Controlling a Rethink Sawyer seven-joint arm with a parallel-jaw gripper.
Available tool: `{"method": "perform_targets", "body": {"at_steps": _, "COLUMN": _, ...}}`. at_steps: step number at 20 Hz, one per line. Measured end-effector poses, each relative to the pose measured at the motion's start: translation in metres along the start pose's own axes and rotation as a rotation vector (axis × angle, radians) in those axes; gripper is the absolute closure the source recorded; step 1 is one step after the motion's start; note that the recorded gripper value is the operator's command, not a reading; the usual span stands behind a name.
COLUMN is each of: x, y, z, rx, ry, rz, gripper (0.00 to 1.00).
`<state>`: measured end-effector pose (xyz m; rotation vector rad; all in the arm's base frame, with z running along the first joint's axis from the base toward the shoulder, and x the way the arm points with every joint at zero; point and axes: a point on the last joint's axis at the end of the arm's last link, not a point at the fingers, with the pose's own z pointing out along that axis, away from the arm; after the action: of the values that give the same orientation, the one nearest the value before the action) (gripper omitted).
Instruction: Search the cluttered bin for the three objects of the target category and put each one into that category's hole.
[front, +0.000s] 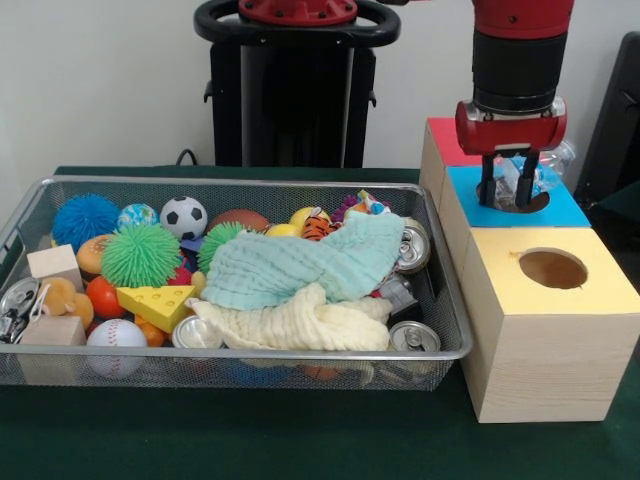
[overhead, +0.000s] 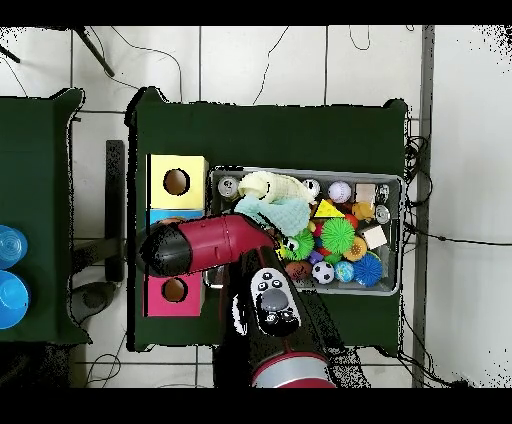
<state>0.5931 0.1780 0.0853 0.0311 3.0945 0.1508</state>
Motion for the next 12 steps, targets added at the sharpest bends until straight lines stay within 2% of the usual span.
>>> {"method": "perform_targets", "body": {"at_steps": 7, "x": -0.0039, "y": -0.0039, "z": -0.0004, "rx": -0.029, "ry": 0.029, "rz": 0.014, "gripper": 0.00}}
{"method": "perform_targets", "body": {"at_steps": 12, "x": -0.0044, "y": -0.0067, "z": 0.0001, "rx": -0.034, "ry": 0.038, "rz": 0.017, "gripper": 0.00}}
